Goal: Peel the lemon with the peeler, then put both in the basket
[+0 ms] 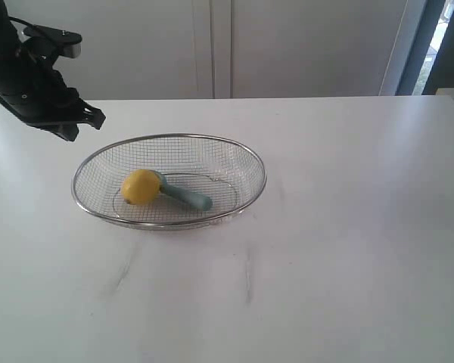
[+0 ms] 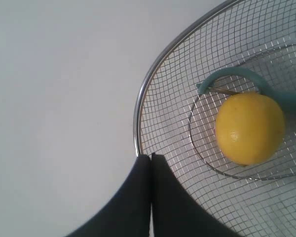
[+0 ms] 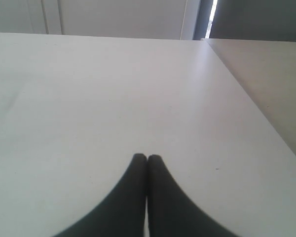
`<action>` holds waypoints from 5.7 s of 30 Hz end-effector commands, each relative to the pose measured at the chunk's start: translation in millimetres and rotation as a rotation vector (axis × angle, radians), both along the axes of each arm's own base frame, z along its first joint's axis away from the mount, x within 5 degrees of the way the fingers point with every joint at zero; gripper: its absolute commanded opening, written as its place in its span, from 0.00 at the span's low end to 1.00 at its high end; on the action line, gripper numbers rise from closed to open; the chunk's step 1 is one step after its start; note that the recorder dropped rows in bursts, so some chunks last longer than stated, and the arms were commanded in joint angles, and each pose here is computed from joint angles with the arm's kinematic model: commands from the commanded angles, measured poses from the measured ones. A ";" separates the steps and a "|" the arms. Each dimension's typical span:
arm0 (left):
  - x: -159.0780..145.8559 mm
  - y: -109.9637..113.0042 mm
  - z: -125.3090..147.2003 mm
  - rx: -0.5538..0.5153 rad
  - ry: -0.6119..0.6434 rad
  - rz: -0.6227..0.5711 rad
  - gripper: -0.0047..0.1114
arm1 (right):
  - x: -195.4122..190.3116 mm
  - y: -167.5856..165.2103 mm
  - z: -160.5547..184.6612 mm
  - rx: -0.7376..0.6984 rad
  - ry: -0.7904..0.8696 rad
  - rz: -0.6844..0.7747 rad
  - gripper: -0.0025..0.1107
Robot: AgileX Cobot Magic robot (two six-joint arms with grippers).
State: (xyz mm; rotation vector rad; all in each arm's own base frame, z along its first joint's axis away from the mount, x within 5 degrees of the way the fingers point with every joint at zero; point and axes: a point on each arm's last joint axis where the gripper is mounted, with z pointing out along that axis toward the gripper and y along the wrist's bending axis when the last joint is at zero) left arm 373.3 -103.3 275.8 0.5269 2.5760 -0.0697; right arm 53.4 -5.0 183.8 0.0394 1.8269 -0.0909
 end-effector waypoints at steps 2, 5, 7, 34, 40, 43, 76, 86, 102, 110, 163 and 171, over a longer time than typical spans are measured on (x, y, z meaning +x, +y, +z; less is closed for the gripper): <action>-1.4 1.6 5.4 -0.008 -0.008 0.005 0.04 | -0.2 -0.5 -1.5 -0.022 0.001 -0.002 0.02; -1.4 1.6 5.4 -0.008 -0.008 0.005 0.04 | -0.2 -0.5 -1.5 -0.022 0.001 -0.002 0.02; -1.4 1.6 5.4 -0.008 -0.008 0.005 0.04 | -0.2 -0.5 -1.5 -0.022 0.001 -0.002 0.02; -34.8 10.3 1.8 -0.015 0.019 0.026 0.04 | -0.2 -0.5 -1.5 0.006 -0.001 -0.009 0.02; -63.0 18.3 9.0 -0.031 -0.054 0.027 0.04 | -0.2 -0.5 -1.5 0.006 -0.001 -0.009 0.02; -77.8 22.5 12.5 -0.036 -0.082 0.026 0.04 | -0.2 -0.5 -1.5 0.006 -0.001 -0.009 0.02; -242.7 98.5 -2.1 -0.077 -0.352 0.268 0.04 | -0.2 -0.5 -1.5 0.003 -0.001 -0.008 0.02; -282.6 99.4 -37.1 -0.083 -0.390 0.267 0.04 | -0.2 -0.5 -1.5 0.003 -0.001 -0.008 0.02; -318.4 100.4 -85.9 -0.127 -0.636 0.266 0.04 | -0.2 -0.5 -1.5 0.003 -0.001 -0.008 0.02; -323.6 99.7 -113.9 -0.145 -0.629 0.271 0.04 | -0.2 -0.5 -1.5 0.003 -0.001 -0.008 0.02; -323.3 99.9 -113.3 -0.154 -0.635 0.286 0.04 | -0.2 -0.4 -1.5 0.005 -0.001 -0.008 0.02; -323.3 99.9 -113.3 -0.153 -0.635 0.284 0.04 | -0.2 -0.4 -1.5 0.005 -0.001 -0.008 0.02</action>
